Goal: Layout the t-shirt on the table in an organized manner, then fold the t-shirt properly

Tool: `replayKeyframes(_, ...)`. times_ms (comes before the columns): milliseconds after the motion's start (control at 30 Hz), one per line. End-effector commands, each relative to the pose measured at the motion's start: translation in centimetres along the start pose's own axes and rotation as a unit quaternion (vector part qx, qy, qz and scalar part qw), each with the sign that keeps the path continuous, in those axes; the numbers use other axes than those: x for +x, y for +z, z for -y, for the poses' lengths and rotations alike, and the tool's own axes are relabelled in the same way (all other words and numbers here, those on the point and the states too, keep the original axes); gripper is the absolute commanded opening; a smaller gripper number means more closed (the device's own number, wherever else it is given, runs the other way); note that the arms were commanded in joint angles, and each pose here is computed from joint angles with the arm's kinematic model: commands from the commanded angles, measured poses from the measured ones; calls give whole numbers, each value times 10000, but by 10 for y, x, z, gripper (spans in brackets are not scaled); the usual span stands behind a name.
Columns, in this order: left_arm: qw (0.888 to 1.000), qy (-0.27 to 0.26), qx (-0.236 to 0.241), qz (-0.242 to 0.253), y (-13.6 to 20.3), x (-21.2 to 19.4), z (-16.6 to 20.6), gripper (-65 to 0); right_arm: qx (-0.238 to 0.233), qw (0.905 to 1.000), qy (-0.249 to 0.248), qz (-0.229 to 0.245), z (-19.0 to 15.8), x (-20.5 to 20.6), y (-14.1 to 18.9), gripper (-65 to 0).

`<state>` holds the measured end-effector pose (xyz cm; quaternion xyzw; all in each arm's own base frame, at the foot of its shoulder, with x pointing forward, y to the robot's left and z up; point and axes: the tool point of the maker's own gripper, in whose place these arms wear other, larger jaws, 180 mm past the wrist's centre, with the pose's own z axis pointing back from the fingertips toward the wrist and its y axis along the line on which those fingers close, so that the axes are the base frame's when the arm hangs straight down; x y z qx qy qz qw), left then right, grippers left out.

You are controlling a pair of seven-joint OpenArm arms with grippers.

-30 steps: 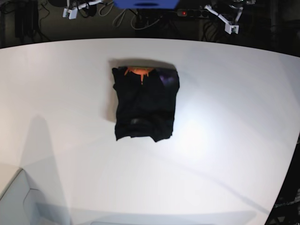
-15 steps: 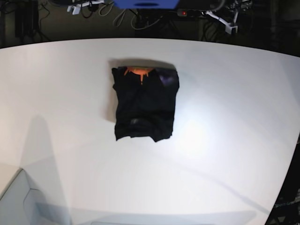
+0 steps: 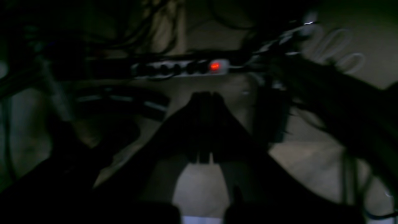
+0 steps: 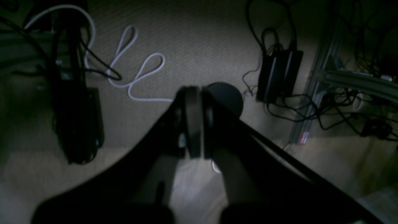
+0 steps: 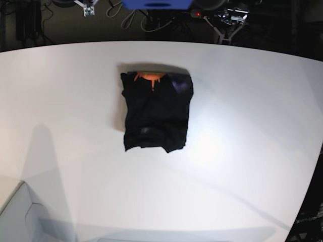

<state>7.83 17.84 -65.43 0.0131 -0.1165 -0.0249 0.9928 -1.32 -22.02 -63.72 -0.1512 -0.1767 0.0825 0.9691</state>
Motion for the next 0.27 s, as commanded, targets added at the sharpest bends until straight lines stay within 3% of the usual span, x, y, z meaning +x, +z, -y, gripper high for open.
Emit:
replayKeyframes(0,9999,-25,101,-35,1,-4,-11,-650,-137,9999,30,-74,5,-7,2,-650)
replayKeyframes(233,10000,4,20,-31,0,-4,0,-650,-35,9999,-35,-99,-10,-2,2,-650)
